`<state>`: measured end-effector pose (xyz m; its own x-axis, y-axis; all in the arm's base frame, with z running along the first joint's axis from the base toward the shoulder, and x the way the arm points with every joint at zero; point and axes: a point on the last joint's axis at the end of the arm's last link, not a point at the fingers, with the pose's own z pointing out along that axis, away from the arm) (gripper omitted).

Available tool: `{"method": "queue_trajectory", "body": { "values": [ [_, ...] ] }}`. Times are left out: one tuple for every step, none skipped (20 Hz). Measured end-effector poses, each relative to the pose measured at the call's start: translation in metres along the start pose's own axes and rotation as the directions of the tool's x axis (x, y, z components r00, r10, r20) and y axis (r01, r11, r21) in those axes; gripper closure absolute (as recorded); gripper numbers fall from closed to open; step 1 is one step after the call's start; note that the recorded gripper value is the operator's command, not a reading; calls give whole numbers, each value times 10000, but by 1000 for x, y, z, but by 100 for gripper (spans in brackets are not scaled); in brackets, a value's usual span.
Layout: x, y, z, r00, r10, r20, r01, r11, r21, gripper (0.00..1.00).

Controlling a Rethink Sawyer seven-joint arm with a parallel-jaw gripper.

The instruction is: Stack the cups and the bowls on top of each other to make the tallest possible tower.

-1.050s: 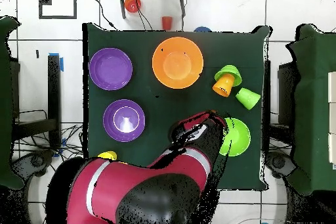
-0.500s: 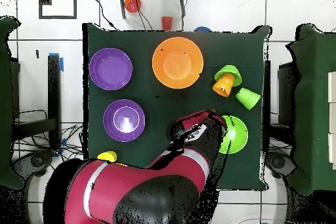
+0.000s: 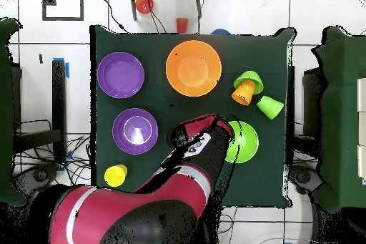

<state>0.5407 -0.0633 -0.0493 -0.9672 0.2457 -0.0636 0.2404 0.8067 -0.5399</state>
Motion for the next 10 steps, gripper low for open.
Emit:
{"method": "queue_trajectory", "body": {
  "values": [
    [-2,1,-4,10000,55,-15,-55,10000,1,100],
    [-3,1,-8,9999,111,-30,-111,9999,2,100],
    [-4,2,-10,9999,150,-39,-150,9999,1,100],
    [-7,2,-17,9997,240,-63,-240,9997,9,100],
    [-8,2,-20,9996,281,-73,-281,9996,8,100],
    [-11,1,-25,9993,355,-79,-355,9994,2,100],
    [-13,1,-29,9991,409,-67,-409,9992,-7,100],
    [-16,0,-34,9988,479,-56,-479,9988,-21,100],
    [-19,-1,-40,9984,564,-43,-564,9984,-36,100],
    [-21,-2,-44,9980,624,-44,-624,9980,-42,100]
  ]
}}
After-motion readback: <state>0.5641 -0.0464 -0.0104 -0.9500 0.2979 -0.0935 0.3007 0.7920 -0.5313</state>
